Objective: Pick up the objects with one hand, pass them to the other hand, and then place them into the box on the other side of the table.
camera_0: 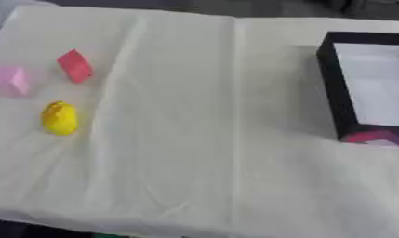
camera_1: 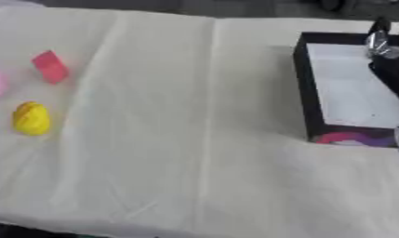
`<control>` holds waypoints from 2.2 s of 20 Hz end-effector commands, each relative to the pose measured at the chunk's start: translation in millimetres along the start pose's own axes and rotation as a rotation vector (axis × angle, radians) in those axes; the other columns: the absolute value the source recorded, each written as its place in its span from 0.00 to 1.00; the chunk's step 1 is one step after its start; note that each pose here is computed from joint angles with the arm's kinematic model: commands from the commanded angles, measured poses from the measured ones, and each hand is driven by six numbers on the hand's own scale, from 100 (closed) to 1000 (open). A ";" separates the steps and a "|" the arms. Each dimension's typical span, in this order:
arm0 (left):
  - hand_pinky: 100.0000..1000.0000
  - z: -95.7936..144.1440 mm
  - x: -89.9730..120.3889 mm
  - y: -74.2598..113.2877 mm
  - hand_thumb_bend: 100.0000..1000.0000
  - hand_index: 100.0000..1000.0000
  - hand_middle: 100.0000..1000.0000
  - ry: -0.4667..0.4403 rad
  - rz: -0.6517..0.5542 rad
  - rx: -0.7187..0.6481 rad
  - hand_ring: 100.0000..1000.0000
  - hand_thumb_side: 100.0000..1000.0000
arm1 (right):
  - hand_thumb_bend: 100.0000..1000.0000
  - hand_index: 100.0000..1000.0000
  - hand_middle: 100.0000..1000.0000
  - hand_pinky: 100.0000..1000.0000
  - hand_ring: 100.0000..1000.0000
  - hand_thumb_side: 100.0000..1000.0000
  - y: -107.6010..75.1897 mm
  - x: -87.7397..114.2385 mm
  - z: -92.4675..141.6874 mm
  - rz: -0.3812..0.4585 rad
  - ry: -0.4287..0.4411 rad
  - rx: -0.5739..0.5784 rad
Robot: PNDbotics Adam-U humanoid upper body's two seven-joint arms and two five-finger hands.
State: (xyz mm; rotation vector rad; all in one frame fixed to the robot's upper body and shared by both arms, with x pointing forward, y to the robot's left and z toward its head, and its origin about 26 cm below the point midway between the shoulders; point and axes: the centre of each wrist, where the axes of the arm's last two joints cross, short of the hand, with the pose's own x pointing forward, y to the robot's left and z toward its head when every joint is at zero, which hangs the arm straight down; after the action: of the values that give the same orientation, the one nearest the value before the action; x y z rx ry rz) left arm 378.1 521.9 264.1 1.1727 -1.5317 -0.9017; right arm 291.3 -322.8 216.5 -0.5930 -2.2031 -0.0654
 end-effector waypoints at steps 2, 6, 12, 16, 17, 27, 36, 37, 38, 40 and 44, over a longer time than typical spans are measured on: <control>0.95 4.8 -19.7 27.4 0.88 0.83 0.78 0.051 -0.107 -0.073 0.88 0.00 | 0.06 1.00 0.89 0.88 0.89 0.13 -3.6 11.2 -6.6 0.015 -0.049 0.012; 0.96 -1.6 -25.6 17.9 0.83 0.81 0.78 0.063 -0.112 -0.155 0.87 0.00 | 0.06 1.00 0.89 0.88 0.89 0.14 -2.8 11.5 -6.8 0.012 -0.048 0.015; 0.97 -4.1 -36.7 2.4 0.78 0.78 0.79 0.095 -0.150 -0.325 0.88 0.00 | 0.06 1.00 0.89 0.88 0.89 0.14 -1.9 11.9 -6.9 0.011 -0.047 0.019; 0.97 -19.1 -23.2 9.4 0.77 0.78 0.79 0.089 -0.215 -0.434 0.87 0.00 | 0.06 1.00 0.89 0.88 0.88 0.14 -2.0 11.5 -6.5 0.011 -0.044 0.016; 0.97 -26.1 -14.8 16.1 0.77 0.78 0.79 0.082 -0.251 -0.469 0.87 0.00 | 0.06 1.00 0.89 0.88 0.88 0.14 -2.2 11.2 -6.3 0.011 -0.043 0.014; 0.96 -43.6 8.0 29.7 0.79 0.79 0.79 0.087 -0.350 -0.536 0.87 0.00 | 0.06 1.00 0.89 0.88 0.88 0.14 -1.8 10.6 -5.5 0.007 -0.041 0.006; 0.95 -48.0 12.9 28.4 0.77 0.78 0.78 0.079 -0.368 -0.516 0.87 0.00 | 0.06 1.00 0.89 0.88 0.88 0.14 -1.6 11.2 -6.1 0.004 -0.046 0.002; 0.95 -48.7 13.8 28.1 0.76 0.78 0.78 0.074 -0.369 -0.505 0.86 0.00 | 0.06 1.00 0.89 0.88 0.88 0.14 -1.4 11.3 -6.2 0.003 -0.046 0.002; 0.95 -49.6 14.8 27.7 0.75 0.77 0.77 0.066 -0.368 -0.492 0.86 0.00 | 0.06 1.00 0.89 0.88 0.88 0.14 -1.3 11.3 -6.3 0.002 -0.046 0.002; 0.95 -50.7 15.6 25.9 0.74 0.77 0.77 0.056 -0.366 -0.476 0.86 0.00 | 0.06 1.00 0.89 0.88 0.88 0.15 -1.1 11.3 -6.2 0.000 -0.045 0.000; 0.94 -52.8 17.2 24.3 0.73 0.78 0.77 0.050 -0.363 -0.464 0.85 0.00 | 0.05 1.00 0.89 0.88 0.88 0.15 -0.9 11.0 -5.9 -0.001 -0.042 -0.003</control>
State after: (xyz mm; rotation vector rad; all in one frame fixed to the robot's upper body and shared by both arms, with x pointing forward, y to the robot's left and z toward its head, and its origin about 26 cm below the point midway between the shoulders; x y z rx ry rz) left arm 428.1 505.1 285.8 1.0783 -0.9850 -1.3973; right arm 292.3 -320.6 218.0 -0.5880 -2.2091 -0.0709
